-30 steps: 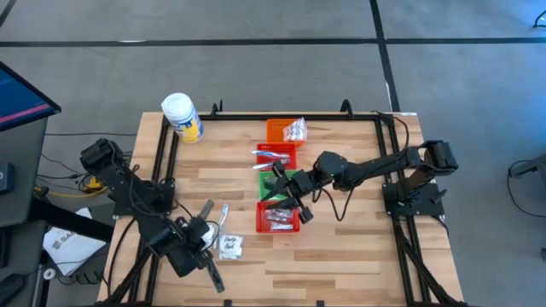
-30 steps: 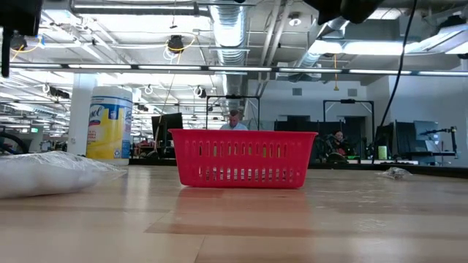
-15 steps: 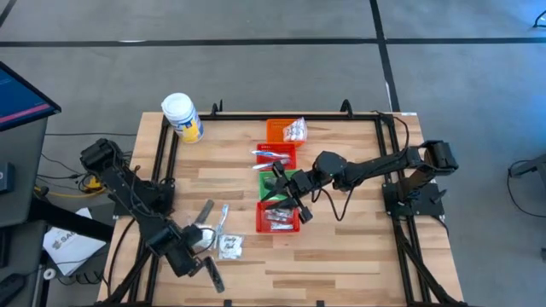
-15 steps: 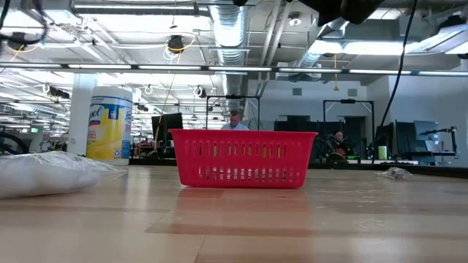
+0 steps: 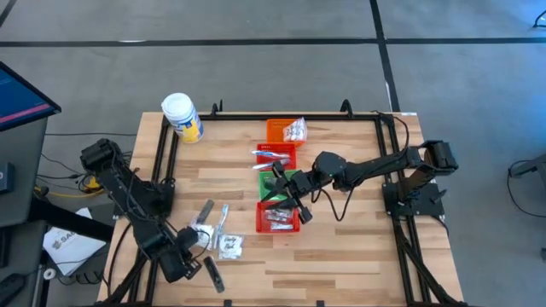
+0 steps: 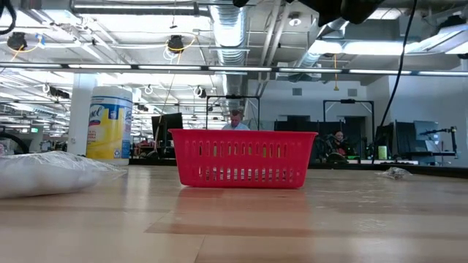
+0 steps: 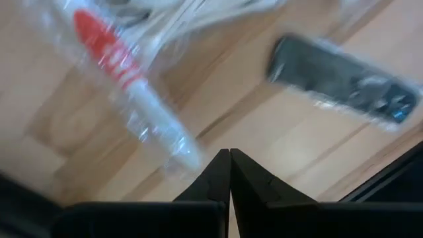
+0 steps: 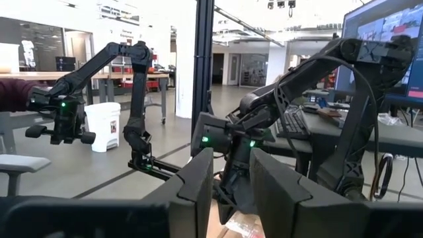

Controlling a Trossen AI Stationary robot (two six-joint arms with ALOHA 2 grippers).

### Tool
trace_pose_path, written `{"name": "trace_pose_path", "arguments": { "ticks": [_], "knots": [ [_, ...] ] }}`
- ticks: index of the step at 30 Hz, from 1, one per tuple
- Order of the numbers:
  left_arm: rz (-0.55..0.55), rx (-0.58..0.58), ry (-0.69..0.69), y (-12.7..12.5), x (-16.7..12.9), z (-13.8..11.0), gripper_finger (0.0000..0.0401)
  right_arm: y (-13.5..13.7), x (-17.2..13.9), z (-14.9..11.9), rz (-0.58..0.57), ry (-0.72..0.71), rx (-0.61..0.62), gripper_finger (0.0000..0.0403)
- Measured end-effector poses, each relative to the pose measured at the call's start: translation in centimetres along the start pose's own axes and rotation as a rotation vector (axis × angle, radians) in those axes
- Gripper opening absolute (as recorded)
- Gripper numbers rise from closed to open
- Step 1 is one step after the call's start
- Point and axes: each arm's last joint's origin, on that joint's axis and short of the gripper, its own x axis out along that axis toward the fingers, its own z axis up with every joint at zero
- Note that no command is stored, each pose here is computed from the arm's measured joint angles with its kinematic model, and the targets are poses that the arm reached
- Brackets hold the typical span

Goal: Pick & Place Travel size toiletries
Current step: Adjust the orange toothbrush

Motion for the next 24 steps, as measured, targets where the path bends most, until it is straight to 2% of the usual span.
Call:
{"name": "trace_pose_path", "arguments": {
  "ticks": [8, 18, 24],
  "knots": [
    [0.021, -0.011, -0.051, 0.4, 0.7, 1.8, 0.0001, 0.0, 0.0, -0.2, 0.000, 0.021, 0.012, 0.0092],
    [0.124, -0.053, 0.056, 2.4, 2.0, 2.1, 0.0001, 0.1, 0.0, -0.6, 0.000, 0.064, 0.032, 0.0092],
    [0.188, -0.101, 0.047, 3.1, 2.0, 2.2, 0.0001, 0.0, 0.0, -0.7, 0.000, 0.071, 0.036, 0.0092]
  ]
}}
